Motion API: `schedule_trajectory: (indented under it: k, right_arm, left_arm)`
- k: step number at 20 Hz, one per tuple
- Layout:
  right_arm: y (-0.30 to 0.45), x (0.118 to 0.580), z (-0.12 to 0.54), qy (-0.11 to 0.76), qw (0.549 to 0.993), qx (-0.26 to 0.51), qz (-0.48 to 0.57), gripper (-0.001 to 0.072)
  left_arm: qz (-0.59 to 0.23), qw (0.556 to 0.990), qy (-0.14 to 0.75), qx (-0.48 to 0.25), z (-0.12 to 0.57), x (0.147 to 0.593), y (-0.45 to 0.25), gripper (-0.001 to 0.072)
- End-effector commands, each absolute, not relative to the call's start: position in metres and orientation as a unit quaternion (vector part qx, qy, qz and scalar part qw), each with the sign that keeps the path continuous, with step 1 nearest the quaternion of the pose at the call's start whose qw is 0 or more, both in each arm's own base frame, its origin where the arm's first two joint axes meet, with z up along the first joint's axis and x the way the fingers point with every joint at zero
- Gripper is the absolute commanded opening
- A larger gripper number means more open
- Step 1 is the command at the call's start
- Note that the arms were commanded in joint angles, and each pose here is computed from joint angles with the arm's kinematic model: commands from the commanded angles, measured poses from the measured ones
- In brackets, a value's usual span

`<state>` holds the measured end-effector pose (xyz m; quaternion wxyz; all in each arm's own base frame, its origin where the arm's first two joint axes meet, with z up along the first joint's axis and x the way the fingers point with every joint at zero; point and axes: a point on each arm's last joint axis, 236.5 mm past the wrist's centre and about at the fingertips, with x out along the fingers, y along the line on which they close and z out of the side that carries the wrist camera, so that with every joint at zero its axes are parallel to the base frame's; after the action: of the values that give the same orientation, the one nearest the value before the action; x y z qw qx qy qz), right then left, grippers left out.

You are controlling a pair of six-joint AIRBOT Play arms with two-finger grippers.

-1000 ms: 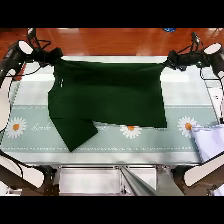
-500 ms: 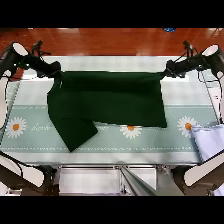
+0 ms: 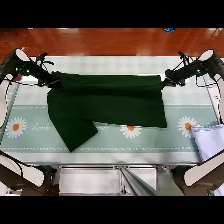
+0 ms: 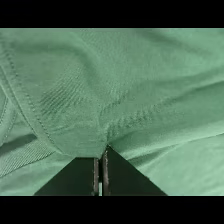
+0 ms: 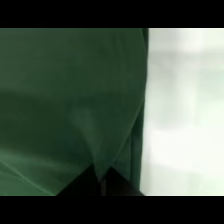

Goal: Fold the shirts.

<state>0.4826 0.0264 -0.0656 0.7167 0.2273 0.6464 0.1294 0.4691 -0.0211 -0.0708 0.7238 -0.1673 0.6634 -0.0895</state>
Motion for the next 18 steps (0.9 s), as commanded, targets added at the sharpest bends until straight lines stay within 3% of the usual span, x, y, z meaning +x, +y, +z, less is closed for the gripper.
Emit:
schedule_trajectory:
  k: [1,2,3,9,14,18]
  right_arm:
    - [0.025,0.48,-0.068,0.653,0.712,0.228,0.122,0.0151]
    - [0.025,0.479,-0.068,0.654,0.71,0.235,0.117,0.0394]
    - [0.028,0.477,-0.065,0.656,0.706,0.236,0.124,0.0409]
    - [-0.005,0.435,-0.006,0.646,0.711,0.254,0.115,0.0408]
    - [-0.03,0.371,-0.013,0.58,0.758,0.297,0.033,0.0409]
    - [-0.005,0.309,-0.044,0.565,0.742,0.36,0.04,0.0409]
  left_arm:
    - [-0.09,0.712,0.676,-0.169,-0.075,0.462,-0.021,0.0083]
    - [-0.091,0.705,0.682,-0.17,-0.075,0.458,-0.021,0.0359]
    - [-0.089,0.694,0.694,-0.171,-0.074,0.45,-0.019,0.05]
    - [-0.052,0.584,0.774,-0.238,-0.048,0.349,0.02,0.0506]
    - [0.024,0.672,0.672,-0.309,-0.042,0.265,0.057,0.0504]
    - [0.035,0.667,0.576,-0.471,-0.062,0.23,0.038,0.0505]
